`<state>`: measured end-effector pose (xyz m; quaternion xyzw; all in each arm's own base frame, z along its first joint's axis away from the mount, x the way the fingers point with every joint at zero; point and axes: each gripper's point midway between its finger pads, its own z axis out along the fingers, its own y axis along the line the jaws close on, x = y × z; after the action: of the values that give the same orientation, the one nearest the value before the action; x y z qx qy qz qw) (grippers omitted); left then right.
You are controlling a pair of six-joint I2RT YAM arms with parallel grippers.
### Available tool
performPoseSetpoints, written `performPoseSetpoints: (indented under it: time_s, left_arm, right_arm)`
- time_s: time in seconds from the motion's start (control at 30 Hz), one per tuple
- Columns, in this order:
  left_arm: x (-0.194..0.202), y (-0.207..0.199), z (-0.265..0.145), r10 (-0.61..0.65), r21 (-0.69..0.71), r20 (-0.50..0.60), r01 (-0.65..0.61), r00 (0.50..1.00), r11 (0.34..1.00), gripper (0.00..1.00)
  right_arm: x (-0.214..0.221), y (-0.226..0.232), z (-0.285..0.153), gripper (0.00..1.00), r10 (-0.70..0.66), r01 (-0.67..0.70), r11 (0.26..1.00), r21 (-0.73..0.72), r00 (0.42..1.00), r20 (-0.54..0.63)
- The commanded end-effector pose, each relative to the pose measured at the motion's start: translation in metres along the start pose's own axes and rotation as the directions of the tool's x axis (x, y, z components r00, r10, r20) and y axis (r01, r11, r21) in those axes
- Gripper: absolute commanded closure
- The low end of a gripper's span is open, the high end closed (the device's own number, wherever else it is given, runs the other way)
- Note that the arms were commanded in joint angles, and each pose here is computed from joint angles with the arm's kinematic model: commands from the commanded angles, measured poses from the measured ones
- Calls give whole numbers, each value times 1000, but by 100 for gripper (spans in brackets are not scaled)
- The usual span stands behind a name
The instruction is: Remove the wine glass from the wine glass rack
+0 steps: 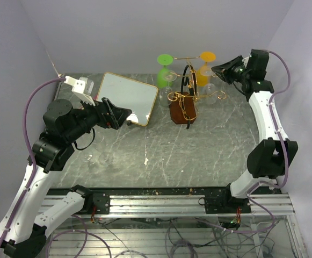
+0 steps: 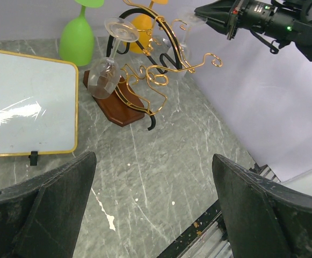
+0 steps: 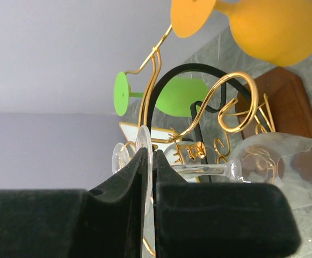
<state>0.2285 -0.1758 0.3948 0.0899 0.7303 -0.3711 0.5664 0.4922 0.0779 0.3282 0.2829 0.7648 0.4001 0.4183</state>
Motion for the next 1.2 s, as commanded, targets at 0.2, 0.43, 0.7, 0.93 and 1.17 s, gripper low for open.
performPoseSetpoints:
  time_s: [0.2,0.43,0.7,0.93,1.17]
  left_arm:
    - [-10,-10,-5,-5,28,20,5,1000,1000,0]
    - [-10,-12,-3,-23,38,16,22,1000,999,0]
    - [-9,-20,6,-78,89,11,77,997,993,0]
    - [-12,-29,15,-144,142,8,142,990,980,0]
    - [-14,-41,23,-234,224,0,228,972,948,0]
  right_arm:
    - [-49,-7,-49,100,-113,66,983,173,953,279]
    - [-83,8,-106,100,-270,156,951,269,841,469]
    - [-56,71,-161,100,-287,310,950,44,809,513]
    - [-17,128,-206,100,-240,370,905,-210,851,467]
    - [38,182,-237,100,-184,291,784,-548,953,243]
